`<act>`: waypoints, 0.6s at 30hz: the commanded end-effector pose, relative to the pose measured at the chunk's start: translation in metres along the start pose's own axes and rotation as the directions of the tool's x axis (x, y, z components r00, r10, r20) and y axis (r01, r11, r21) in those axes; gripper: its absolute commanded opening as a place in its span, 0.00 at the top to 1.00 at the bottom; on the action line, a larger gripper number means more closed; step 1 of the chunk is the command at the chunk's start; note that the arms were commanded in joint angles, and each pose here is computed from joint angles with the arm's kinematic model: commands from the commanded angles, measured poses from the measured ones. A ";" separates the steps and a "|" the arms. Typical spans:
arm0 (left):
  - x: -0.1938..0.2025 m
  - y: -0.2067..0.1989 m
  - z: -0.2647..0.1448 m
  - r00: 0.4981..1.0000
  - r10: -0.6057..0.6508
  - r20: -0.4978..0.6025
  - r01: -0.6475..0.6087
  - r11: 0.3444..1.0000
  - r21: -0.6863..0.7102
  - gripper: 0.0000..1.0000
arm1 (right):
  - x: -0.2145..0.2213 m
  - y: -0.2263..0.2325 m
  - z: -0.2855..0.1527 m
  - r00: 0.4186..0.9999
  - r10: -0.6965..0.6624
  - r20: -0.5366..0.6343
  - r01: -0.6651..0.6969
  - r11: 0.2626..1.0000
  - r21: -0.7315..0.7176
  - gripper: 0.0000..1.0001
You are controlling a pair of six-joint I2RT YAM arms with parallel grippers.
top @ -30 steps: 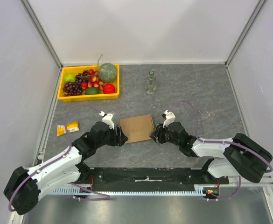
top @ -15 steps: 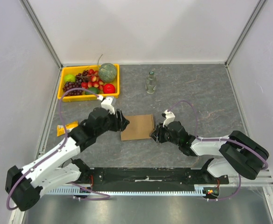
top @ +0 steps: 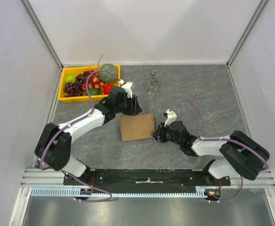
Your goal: Fold the paper box
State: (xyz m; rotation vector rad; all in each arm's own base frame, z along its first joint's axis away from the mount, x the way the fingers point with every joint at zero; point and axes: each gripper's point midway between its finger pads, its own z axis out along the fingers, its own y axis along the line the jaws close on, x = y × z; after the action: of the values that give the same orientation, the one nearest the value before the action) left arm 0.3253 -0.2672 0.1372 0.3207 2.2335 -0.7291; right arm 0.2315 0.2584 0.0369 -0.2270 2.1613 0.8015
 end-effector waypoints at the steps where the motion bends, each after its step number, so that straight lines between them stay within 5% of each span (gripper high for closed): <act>1: -0.005 -0.021 0.012 0.995 0.103 -0.007 -0.101 0.987 0.126 0.52 | -0.023 0.007 0.006 0.998 -0.022 0.061 0.023 1.000 -0.018 0.61; 18: 0.037 -0.001 0.047 0.982 0.112 -0.151 -0.101 0.992 0.079 0.54 | -0.023 -0.006 0.012 0.997 -0.049 0.055 0.049 0.999 0.016 0.62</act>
State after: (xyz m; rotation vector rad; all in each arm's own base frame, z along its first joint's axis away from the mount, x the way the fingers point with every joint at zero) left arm 0.3231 -0.2860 0.0791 0.4696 2.3584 -0.7302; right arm 0.2408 0.2539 0.0324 -0.2342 2.1633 0.7693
